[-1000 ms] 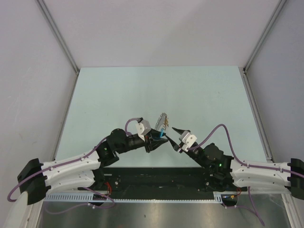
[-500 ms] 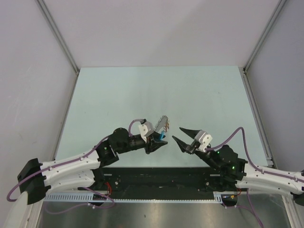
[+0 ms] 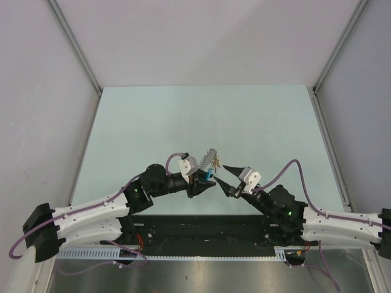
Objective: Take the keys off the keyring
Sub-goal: Pick up the key from the keyring.
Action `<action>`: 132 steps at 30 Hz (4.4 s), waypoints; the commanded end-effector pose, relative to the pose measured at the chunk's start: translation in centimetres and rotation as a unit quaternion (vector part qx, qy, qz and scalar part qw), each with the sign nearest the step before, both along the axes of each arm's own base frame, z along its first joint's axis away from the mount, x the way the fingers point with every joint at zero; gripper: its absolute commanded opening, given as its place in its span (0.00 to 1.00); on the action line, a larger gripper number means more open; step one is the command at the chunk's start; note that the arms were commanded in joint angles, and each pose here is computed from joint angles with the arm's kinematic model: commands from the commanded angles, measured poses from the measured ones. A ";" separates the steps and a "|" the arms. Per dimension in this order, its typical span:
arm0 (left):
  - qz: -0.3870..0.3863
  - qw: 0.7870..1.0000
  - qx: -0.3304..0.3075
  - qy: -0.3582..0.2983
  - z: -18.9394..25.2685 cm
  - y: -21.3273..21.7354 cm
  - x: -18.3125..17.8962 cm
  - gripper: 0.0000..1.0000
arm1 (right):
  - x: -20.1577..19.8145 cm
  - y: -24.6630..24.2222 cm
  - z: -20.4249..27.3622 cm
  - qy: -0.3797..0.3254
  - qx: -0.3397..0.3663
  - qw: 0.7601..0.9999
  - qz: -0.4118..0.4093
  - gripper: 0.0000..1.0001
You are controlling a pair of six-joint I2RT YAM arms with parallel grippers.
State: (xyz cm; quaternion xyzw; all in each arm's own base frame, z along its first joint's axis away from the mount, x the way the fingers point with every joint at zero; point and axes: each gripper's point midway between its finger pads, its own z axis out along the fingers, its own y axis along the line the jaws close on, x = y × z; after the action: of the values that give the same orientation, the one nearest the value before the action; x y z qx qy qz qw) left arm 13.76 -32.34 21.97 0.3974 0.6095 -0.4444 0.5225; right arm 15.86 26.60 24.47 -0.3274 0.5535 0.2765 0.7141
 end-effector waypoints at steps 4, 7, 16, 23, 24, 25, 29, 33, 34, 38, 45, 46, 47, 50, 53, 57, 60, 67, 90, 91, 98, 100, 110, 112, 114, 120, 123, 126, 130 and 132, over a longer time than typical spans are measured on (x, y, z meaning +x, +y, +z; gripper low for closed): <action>-0.015 0.998 -0.052 -0.034 3.7 -0.6 -0.2 0.01 | 0.4 0.4 3.1 -0.006 0.059 0.998 -0.014 0.54; -0.019 0.998 -0.057 -0.033 3.9 -0.7 -0.4 0.00 | 1.0 0.4 3.2 -0.011 0.056 0.998 -0.030 0.54; -0.022 0.998 -0.059 -0.029 3.7 -0.7 -0.5 0.00 | 2.5 -0.1 3.6 -0.011 0.067 0.994 -0.081 0.53; -0.022 0.997 -0.062 -0.027 3.7 -0.8 -0.5 0.00 | 2.9 -0.1 4.0 -0.019 0.071 0.993 -0.092 0.44; -0.023 0.997 -0.063 -0.027 3.7 -0.9 -0.5 0.00 | 3.0 -0.1 4.0 -0.021 0.070 0.993 -0.096 0.38; -0.024 0.997 -0.063 -0.027 3.7 -0.9 -0.6 0.00 | 3.2 -0.2 3.9 -0.019 0.069 0.992 -0.103 0.35; -0.016 0.998 -0.057 -0.023 3.4 -0.8 -0.3 0.00 | 2.9 -0.1 4.0 -0.017 0.072 0.993 -0.095 0.33; 0.003 0.998 -0.049 -0.027 3.3 -0.4 0.3 0.00 | 1.8 0.1 3.7 -0.009 0.062 0.996 -0.063 0.38; 0.004 0.998 -0.048 -0.029 3.3 -0.3 0.3 0.00 | 1.6 -0.2 4.0 -0.008 0.068 0.996 -0.063 0.39; 0.008 0.999 -0.041 -0.031 2.9 -0.2 0.5 0.01 | 1.5 -1.0 4.0 -0.005 0.062 0.996 -0.065 0.41; 0.007 0.998 -0.046 -0.037 3.4 -0.3 0.5 0.00 | 1.3 -1.0 4.2 -0.005 0.065 0.996 -0.057 0.45; 0.006 0.998 -0.044 -0.035 3.3 -0.4 0.5 0.00 | 1.2 -0.9 4.2 -0.004 0.067 0.996 -0.055 0.46; 0.004 0.998 -0.043 -0.035 3.3 -0.4 0.4 0.00 | 1.1 -0.7 4.1 -0.001 0.068 0.996 -0.051 0.46; 0.001 0.998 -0.045 -0.035 3.4 -0.5 0.3 0.00 | 1.0 -0.2 4.1 -0.002 0.071 0.997 -0.044 0.48; -0.002 0.998 -0.047 -0.034 3.4 -0.5 0.2 0.00 | 1.4 0.2 3.8 -0.002 0.067 0.996 -0.052 0.48; -0.005 0.998 -0.049 -0.032 3.5 -0.5 0.1 0.00 | 2.0 0.6 3.7 0.000 0.062 0.996 -0.064 0.49; -0.007 0.998 -0.052 -0.032 3.5 -0.6 0.0 0.00 | 2.3 0.9 3.3 -0.002 0.057 0.996 -0.071 0.50; -0.008 0.998 -0.052 -0.027 3.2 -0.6 -0.1 0.00 | 4.0 0.4 3.6 -0.012 0.062 0.989 -0.130 0.45; 0.052 0.998 -0.021 0.022 0.9 -1.0 2.2 0.00 | 2.8 -2.6 6.7 -0.098 -0.012 0.991 -0.092 0.00; 0.053 0.998 -0.024 0.023 1.0 -1.0 2.3 0.06 | 2.8 -2.7 7.1 -0.106 -0.014 0.990 -0.092 0.00; 0.071 0.997 -0.021 0.018 1.6 0.0 2.5 0.32 | 2.5 -2.6 8.5 -0.120 -0.031 0.989 -0.076 0.00; 0.080 0.997 -0.006 0.015 1.4 0.5 2.6 0.40 | 2.4 -2.3 8.1 -0.113 -0.051 0.990 -0.065 0.00; 0.048 0.997 0.048 -0.027 4.2 3.1 0.6 0.53 | 0.6 -1.1 6.4 -0.074 -0.143 0.986 0.030 0.00; 0.047 0.997 0.041 -0.043 6.0 3.6 0.4 0.54 | 0.1 -1.0 5.6 -0.068 -0.154 0.985 0.051 0.00; 0.041 0.995 0.056 -0.065 6.4 3.9 0.4 0.54 | -0.3 -0.8 5.4 -0.065 -0.154 0.984 0.063 0.00; -0.022 0.993 0.055 -0.106 8.2 3.1 -1.2 0.49 | -0.7 -0.1 5.4 -0.055 -0.143 0.985 0.077 0.00; -0.051 0.991 0.055 -0.108 7.9 2.5 -1.9 0.46 | -1.0 0.2 5.5 -0.051 -0.136 0.986 0.085 0.00; -0.077 0.991 0.046 -0.103 8.1 1.9 -2.7 0.43 | -0.9 0.4 6.3 -0.047 -0.115 0.989 0.080 0.00; -0.080 0.992 0.024 -0.097 8.3 1.5 -2.9 0.39 | -0.7 0.7 6.6 -0.038 -0.100 0.991 0.076 0.00; -0.081 0.992 0.020 -0.094 8.3 1.5 -2.9 0.37 | -0.4 0.7 6.7 -0.033 -0.095 0.993 0.067 0.00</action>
State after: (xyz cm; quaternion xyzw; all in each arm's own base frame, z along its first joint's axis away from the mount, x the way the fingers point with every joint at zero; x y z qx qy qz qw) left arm 11.55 -30.46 28.32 0.4988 0.5653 -0.4051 0.5172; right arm 15.19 26.86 26.63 -0.4918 0.5519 0.2289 0.6334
